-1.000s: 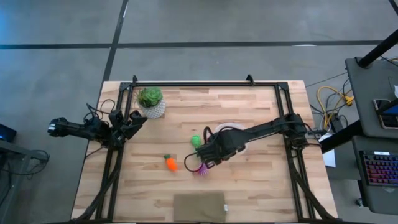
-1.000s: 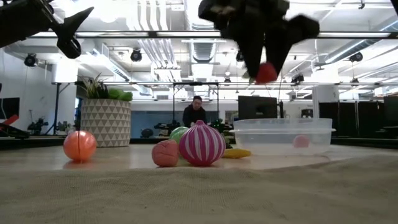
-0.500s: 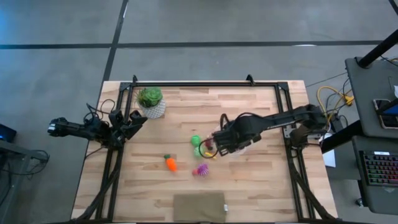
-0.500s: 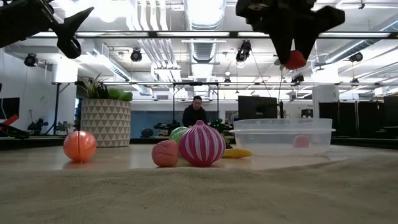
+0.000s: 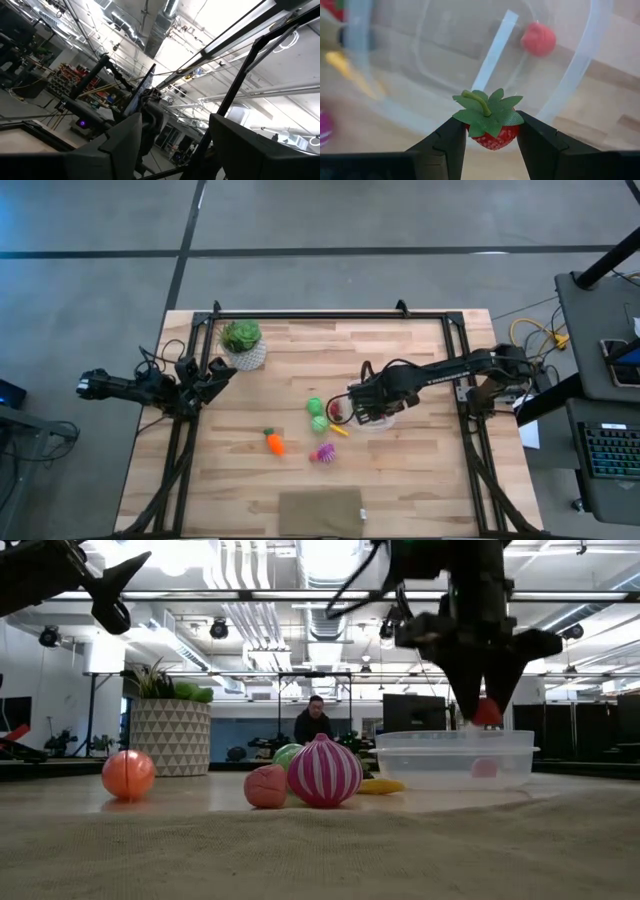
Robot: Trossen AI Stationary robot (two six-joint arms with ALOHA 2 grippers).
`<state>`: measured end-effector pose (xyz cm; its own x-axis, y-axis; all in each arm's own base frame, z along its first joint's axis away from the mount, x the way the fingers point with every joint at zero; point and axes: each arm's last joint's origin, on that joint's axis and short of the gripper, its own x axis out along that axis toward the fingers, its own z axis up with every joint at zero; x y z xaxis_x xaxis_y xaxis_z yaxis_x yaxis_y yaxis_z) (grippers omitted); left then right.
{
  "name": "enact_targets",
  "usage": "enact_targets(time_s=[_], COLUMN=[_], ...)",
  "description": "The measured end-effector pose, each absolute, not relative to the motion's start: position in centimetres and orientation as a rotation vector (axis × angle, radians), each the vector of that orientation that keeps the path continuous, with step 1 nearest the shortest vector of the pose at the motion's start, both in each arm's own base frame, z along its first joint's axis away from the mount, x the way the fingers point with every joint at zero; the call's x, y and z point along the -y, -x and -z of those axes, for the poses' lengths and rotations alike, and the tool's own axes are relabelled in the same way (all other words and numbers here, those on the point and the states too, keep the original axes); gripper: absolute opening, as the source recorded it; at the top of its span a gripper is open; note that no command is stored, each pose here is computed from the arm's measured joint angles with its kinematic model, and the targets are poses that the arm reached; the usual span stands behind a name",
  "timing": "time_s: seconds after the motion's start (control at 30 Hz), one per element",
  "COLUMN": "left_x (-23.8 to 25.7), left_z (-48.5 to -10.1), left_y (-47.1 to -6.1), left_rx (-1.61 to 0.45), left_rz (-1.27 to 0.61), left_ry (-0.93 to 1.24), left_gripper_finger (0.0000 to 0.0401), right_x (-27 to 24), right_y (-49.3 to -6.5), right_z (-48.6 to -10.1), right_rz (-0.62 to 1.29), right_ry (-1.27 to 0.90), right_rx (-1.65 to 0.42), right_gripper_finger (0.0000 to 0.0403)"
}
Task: Pick and placing Produce into tupperware
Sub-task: Put the bottom red strawberry into the transparent container
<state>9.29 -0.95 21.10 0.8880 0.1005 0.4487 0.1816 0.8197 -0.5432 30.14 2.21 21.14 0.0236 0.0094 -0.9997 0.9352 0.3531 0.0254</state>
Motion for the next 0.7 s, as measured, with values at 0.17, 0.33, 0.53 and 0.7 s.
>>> enact_targets(time_s=[0.17, 0.33, 0.53, 0.7], left_x=[0.9, 0.9, 0.9, 0.8], left_z=[-21.1, -21.1, -21.1, -21.1], left_y=[-9.3, -9.3, -9.3, -9.3], left_rx=[0.484, 0.487, 0.491, 0.493], left_rz=[0.044, 0.035, 0.018, 0.004], left_ry=[0.615, 0.617, 0.621, 0.624], left_gripper_finger=[0.0219, 0.0219, 0.0219, 0.0219], right_x=[-1.2, -1.0, -1.0, -1.0], right_y=[-29.5, -29.3, -29.2, -29.0], right_z=[-19.8, -18.8, -18.3, -18.1], right_rz=[0.935, 0.892, 0.876, 0.887], right_ry=[-0.931, -0.894, -0.889, -0.884], right_rx=[-1.379, -1.4, -1.392, -1.398], right_gripper_finger=[0.0153, 0.0155, 0.0202, 0.0246])
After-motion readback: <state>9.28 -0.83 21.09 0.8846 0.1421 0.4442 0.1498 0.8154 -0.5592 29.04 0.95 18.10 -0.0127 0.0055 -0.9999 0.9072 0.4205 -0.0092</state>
